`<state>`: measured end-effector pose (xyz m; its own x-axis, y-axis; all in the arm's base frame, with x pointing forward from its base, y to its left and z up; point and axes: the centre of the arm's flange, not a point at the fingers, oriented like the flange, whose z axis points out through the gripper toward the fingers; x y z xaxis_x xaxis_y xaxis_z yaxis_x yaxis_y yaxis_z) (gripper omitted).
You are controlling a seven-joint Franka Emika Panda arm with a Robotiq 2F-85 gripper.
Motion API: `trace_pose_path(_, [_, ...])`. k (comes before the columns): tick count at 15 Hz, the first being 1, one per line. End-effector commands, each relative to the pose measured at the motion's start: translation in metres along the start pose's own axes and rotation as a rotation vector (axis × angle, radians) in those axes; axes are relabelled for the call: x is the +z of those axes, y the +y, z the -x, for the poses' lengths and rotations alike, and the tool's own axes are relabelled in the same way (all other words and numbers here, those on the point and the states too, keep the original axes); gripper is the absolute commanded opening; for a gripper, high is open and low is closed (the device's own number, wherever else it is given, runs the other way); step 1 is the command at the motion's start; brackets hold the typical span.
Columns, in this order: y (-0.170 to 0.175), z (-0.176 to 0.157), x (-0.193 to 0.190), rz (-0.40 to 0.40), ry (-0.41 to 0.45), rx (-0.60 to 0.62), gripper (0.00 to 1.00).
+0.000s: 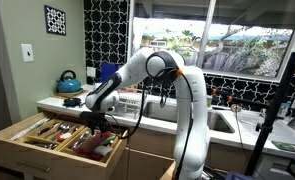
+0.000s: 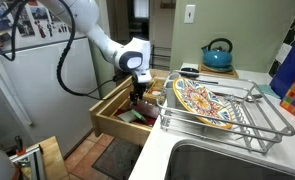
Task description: Take a spoon from the drawer and put it in the utensil holder on the plate stand
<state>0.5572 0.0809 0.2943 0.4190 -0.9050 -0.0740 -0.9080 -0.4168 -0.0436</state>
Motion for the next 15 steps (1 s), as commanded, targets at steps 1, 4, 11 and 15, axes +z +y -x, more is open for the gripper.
trace_pose_path(1, [0.017, 0.013, -0.044, 0.033, 0.080, -0.004, 0.99])
trace_pose_path(4, [0.003, 0.006, -0.068, -0.067, 0.161, -0.106, 1.00])
trace_pose_path(11, [-0.043, -0.008, -0.027, -0.104, 0.133, -0.261, 0.94])
trace_pose_path(15, [-0.067, -0.020, 0.005, -0.142, 0.108, -0.310, 0.99])
